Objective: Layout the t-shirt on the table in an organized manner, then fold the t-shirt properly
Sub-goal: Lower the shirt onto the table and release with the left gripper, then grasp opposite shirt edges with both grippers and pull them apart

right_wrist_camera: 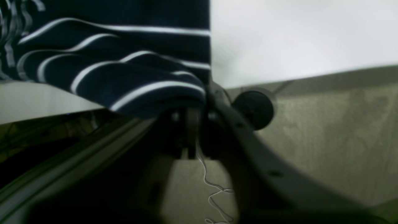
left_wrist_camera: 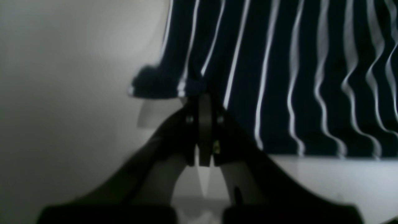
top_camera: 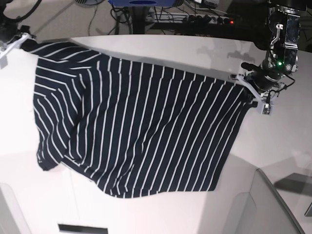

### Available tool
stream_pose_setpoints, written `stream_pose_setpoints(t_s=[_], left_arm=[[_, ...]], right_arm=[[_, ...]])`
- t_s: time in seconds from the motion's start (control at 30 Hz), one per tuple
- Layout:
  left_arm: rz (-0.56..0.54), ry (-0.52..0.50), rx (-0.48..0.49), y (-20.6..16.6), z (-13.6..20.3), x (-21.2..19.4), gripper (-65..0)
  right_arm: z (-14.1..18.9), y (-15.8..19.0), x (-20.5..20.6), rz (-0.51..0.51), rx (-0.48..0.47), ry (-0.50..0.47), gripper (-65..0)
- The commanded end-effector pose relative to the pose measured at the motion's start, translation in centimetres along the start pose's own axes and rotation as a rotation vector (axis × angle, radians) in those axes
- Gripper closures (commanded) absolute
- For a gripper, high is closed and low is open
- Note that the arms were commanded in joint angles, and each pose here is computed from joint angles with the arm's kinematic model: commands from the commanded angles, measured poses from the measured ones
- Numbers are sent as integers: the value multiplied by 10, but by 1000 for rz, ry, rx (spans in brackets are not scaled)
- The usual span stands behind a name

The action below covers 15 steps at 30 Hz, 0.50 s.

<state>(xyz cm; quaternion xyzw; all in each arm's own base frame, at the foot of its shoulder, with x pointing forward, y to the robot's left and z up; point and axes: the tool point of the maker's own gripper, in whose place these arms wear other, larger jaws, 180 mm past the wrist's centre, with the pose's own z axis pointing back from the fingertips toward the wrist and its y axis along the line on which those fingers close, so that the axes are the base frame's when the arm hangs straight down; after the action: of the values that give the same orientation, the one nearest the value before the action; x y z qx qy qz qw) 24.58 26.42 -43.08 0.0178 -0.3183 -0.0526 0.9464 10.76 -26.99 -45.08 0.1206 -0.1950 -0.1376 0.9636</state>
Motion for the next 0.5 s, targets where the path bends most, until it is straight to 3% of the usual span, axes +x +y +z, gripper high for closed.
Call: stream_pose_setpoints(t_s=[0.0,0.03,0.13,0.2,0.23,0.37,0.47], left_arm=[[-9,-34,21,9,4,12,0],[-8,-23,22,9,5,9,0],[-9,-2,24,10,6,0,-234],[17,-7,54,23,12,-3,-372],[43,-27,80,34,16,3,-411],[137,-129,186,73,40,24,-420],[116,-215,165,65,41,62,-420]], right_arm=[[6,-4,-2,2,-11,4,-164],[5,-1,-7,-12,-6,15,-233],[15,-7,-7,-50,-35,-15,-396],[27,-11,1,-67,-71,-70,-440],[35,-14,6,-62,-93,-94,-438],[63,-12,36,13,-160,-193,-444],[59,2,78,111,-122,-260,-440]])
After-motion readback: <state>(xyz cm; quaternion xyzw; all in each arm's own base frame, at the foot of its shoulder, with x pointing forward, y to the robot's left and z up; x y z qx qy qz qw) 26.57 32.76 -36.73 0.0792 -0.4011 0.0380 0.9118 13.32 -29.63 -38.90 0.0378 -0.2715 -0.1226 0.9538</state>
